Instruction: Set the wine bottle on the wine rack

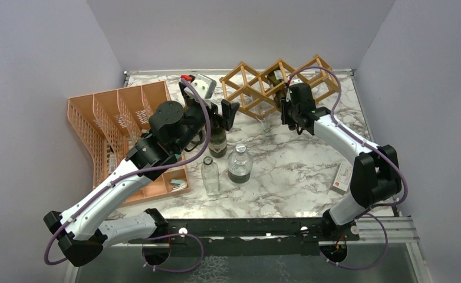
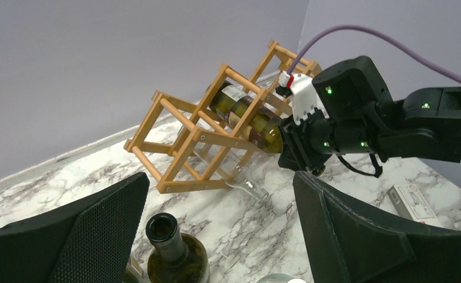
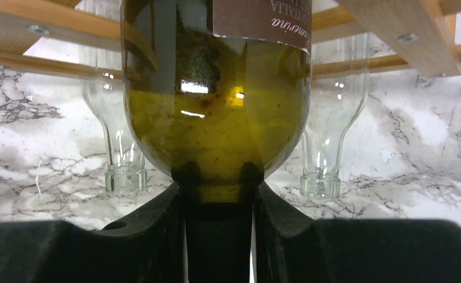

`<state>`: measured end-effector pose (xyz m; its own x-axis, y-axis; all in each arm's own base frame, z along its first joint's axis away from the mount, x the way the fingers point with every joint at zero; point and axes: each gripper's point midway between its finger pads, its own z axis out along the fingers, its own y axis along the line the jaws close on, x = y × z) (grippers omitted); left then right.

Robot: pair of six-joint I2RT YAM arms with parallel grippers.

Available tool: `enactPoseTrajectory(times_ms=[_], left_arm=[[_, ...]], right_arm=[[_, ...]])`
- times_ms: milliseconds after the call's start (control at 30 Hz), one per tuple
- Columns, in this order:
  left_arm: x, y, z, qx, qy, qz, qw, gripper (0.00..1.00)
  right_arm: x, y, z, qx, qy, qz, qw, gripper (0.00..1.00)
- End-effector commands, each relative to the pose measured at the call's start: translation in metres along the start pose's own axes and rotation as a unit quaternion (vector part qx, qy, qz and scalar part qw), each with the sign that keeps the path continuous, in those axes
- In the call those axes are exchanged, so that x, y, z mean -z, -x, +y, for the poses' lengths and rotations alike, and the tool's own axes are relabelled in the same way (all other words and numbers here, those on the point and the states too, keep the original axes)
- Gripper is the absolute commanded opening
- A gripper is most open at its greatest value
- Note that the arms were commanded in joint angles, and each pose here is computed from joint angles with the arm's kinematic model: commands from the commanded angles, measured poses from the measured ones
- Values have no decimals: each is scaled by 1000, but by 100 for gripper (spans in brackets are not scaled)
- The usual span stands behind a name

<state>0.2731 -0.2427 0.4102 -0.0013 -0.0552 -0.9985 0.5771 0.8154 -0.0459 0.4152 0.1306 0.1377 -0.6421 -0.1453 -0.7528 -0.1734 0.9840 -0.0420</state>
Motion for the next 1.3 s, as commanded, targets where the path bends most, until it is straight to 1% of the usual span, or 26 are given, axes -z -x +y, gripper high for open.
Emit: enactPoseTrajectory(times_ms=[0, 33, 100, 333, 700, 867, 933, 1000, 1100, 1200, 1267], left_arm=[[2, 7, -5, -5, -13, -1, 1000, 99], [1, 7, -5, -5, -13, -1, 1000, 99], [1, 6, -4, -5, -12, 0, 1000, 99], [1, 6, -4, -6, -10, 4, 1000, 99], [2, 3, -2, -7, -6, 8, 1000, 99], [3, 3, 2, -7, 5, 6, 1000, 99], [5, 4, 3, -6, 7, 5, 1000, 99], [5, 4, 5, -5, 11, 2, 1000, 99], [6, 4, 6, -1, 16, -2, 1000, 99], [6, 3, 9, 1, 24, -6, 1000, 99], [8, 4, 12, 1, 33, -9, 999, 99]], right_arm=[[2, 57, -3, -4, -13, -78, 997, 34], [1, 58, -4, -4, -14, -80, 997, 39], [1, 63, -3, -5, -13, -88, 996, 45], [3, 76, -3, -9, -15, -102, 995, 52], [20, 82, -5, -22, -13, -119, 993, 53], [50, 88, -7, -41, -9, -120, 992, 55], [67, 89, -2, -49, 14, -122, 991, 56], [82, 83, 11, -52, 57, -116, 990, 59], [106, 71, 35, -43, 135, -100, 985, 60], [133, 58, 67, -18, 241, -95, 966, 60], [149, 51, 83, -4, 289, -98, 952, 60]])
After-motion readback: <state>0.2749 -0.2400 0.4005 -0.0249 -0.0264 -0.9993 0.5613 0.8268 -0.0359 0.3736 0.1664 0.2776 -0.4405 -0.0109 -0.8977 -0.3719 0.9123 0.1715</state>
